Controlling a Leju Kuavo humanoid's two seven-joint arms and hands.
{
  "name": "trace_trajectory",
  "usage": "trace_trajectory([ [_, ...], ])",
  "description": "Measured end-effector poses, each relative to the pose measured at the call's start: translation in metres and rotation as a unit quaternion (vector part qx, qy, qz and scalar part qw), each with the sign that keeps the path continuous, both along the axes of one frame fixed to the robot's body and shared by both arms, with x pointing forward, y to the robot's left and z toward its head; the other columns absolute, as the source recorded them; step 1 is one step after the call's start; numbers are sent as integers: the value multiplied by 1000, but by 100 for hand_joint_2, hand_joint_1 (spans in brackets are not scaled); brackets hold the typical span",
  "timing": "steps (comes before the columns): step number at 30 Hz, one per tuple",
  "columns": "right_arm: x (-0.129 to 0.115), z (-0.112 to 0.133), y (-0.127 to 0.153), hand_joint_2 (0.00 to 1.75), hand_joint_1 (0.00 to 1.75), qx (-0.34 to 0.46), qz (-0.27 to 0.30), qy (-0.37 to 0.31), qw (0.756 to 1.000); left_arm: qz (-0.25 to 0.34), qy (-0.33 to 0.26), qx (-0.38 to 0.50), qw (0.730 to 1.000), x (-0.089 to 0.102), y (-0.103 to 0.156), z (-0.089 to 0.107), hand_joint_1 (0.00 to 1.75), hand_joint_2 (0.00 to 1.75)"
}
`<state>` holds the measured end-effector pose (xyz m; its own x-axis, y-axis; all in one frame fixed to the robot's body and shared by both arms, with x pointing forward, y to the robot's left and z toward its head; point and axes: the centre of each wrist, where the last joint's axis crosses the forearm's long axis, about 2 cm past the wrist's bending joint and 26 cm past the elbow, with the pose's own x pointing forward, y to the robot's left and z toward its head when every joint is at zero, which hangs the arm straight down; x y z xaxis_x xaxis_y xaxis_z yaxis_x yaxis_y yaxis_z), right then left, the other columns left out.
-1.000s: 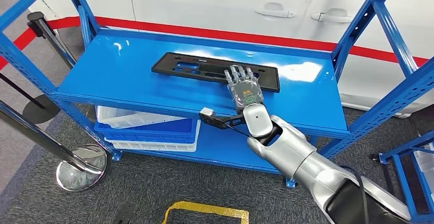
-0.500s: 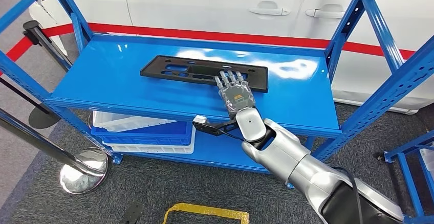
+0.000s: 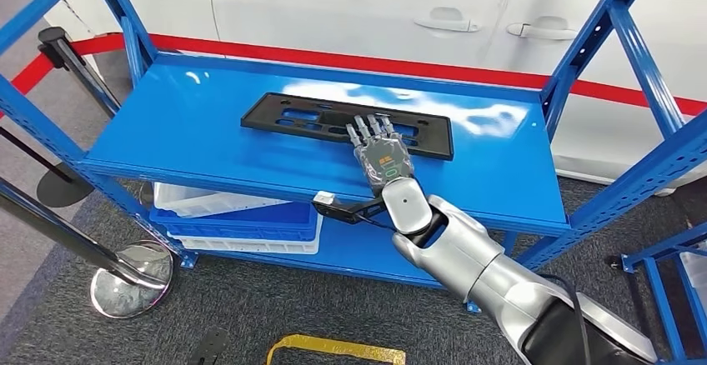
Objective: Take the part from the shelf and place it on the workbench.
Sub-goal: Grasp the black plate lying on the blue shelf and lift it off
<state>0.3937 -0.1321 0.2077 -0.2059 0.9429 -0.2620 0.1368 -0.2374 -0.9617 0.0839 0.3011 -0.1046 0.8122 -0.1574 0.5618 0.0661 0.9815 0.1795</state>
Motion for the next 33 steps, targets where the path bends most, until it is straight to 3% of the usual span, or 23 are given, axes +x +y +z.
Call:
trace_trajectory([
  [13, -2, -2, 0, 175, 0, -3, -1, 9, 1000, -2, -2, -4, 1000, 1, -3, 0, 0, 0],
  [22, -2, -8, -2, 175, 0, -47, -38, 125, 990, 5, -3, 17, 1000, -2, 0, 0, 0, 0],
  [30, 0, -5, -3, 175, 0, -52, -44, 136, 988, 7, -6, 23, 1000, 0, 0, 0, 0, 0],
  [31, 0, -7, -3, 175, 6, -53, -46, 139, 988, 7, -6, 23, 1000, 0, 1, 0, 0, 0],
  [33, 0, -8, -4, 175, 89, -52, -52, 142, 987, 8, -7, 25, 1000, -1, 0, 0, 0, 0],
])
